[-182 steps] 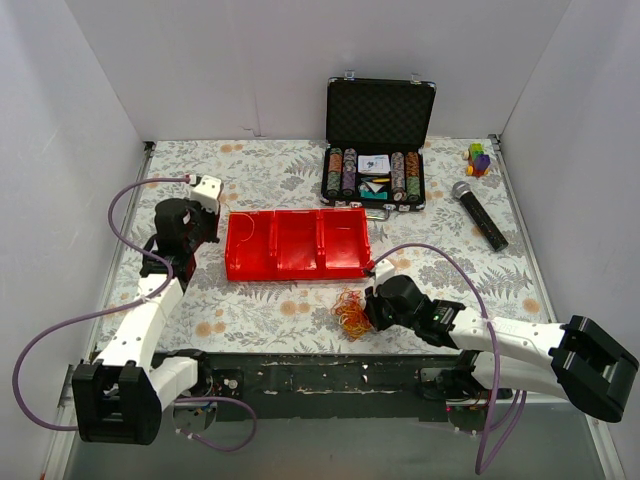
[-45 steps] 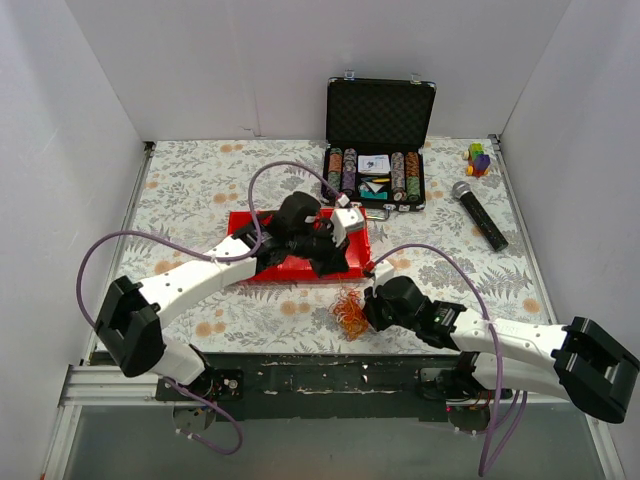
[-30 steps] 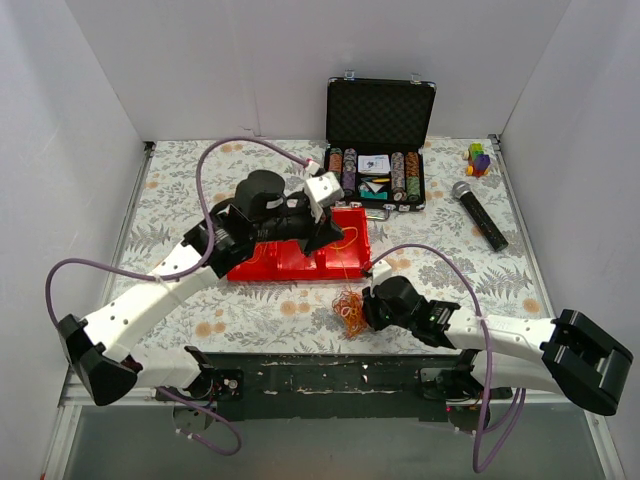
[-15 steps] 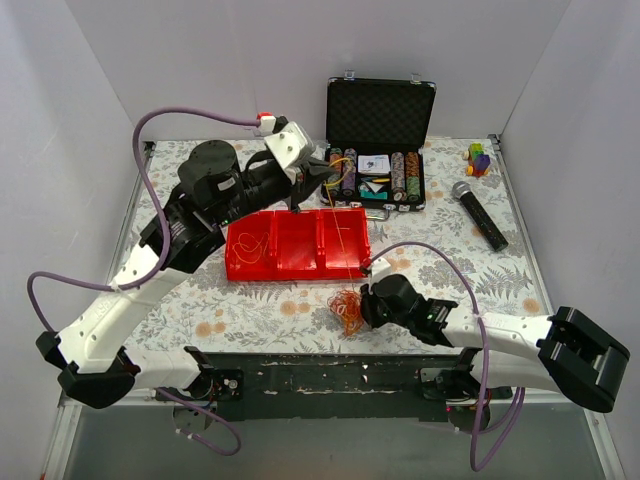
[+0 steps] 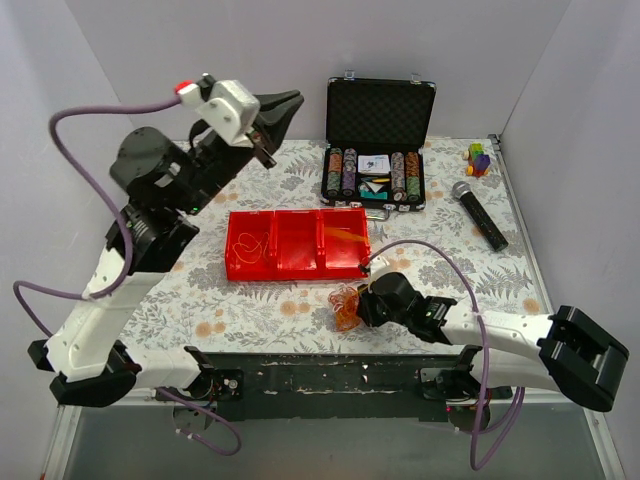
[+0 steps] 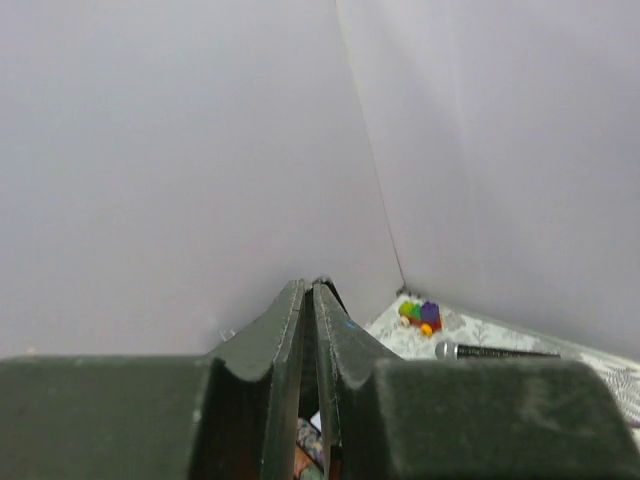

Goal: Untangle the cables

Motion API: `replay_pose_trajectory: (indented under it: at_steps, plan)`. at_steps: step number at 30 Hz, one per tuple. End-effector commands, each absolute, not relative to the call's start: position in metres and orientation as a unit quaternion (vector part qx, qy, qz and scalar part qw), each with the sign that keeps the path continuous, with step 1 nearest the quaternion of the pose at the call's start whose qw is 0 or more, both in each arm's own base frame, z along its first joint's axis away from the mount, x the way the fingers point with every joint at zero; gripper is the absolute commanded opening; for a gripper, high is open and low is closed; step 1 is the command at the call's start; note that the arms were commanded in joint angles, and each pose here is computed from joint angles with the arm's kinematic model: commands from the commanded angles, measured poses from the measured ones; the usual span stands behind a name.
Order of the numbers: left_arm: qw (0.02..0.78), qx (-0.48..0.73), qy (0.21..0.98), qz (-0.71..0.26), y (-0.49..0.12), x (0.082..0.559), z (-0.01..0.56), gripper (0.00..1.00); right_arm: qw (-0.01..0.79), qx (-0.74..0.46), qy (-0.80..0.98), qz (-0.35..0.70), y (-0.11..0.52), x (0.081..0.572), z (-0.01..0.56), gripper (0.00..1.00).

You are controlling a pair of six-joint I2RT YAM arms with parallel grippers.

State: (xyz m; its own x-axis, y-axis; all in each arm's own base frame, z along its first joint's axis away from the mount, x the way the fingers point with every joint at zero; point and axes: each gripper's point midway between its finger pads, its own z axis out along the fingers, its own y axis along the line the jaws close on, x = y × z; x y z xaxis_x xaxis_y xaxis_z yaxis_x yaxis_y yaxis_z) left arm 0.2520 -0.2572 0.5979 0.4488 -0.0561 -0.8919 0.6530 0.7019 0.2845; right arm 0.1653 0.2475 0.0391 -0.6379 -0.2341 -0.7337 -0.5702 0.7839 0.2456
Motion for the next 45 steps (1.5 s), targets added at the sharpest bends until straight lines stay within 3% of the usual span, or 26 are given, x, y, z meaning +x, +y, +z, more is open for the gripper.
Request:
replay_pose_trajectory:
  at_steps: [1, 3, 10, 12, 17, 20, 23, 27, 31, 45]
  plan:
    - [0.808, 0.307, 0.432, -0.256, -0.239, 0.221, 0.628, 0.09, 0.362, -0.236, 0.878, 0.208, 0.235, 0.165, 0.047, 0.4]
    - [0.806, 0.31, 0.43, -0.266, -0.24, 0.216, 0.629, 0.1, 0.393, -0.231, 0.862, 0.223, 0.239, 0.171, 0.072, 0.48]
    - [0.811, 0.308, 0.429, -0.254, -0.235, 0.217, 0.638, 0.09, 0.42, -0.237, 0.843, 0.24, 0.244, 0.175, 0.103, 0.57]
    - [0.775, 0.342, 0.463, -0.259, -0.247, 0.219, 0.602, 0.11, 0.419, -0.235, 0.843, 0.244, 0.244, 0.174, 0.103, 0.57]
    - [0.607, 0.47, 0.572, -0.288, -0.279, 0.208, 0.427, 0.23, 0.418, -0.23, 0.844, 0.243, 0.243, 0.174, 0.099, 0.55]
    - [0.572, 0.488, 0.605, -0.262, -0.277, 0.215, 0.354, 0.28, 0.42, -0.225, 0.846, 0.239, 0.24, 0.174, 0.099, 0.55]
    - [0.553, 0.497, 0.624, -0.24, -0.281, 0.228, 0.304, 0.41, 0.427, -0.219, 0.844, 0.239, 0.236, 0.175, 0.102, 0.55]
    - [0.515, 0.547, 0.615, -0.241, -0.305, 0.238, 0.263, 0.64, 0.436, -0.212, 0.842, 0.237, 0.23, 0.175, 0.103, 0.54]
    - [0.469, 0.607, 0.596, -0.238, -0.328, 0.251, 0.234, 0.73, 0.444, -0.192, 0.845, 0.229, 0.219, 0.175, 0.104, 0.54]
    - [0.268, 0.531, 0.717, -0.364, -0.351, 0.227, 0.172, 0.76, 0.473, -0.145, 0.835, 0.241, 0.196, 0.17, 0.114, 0.53]
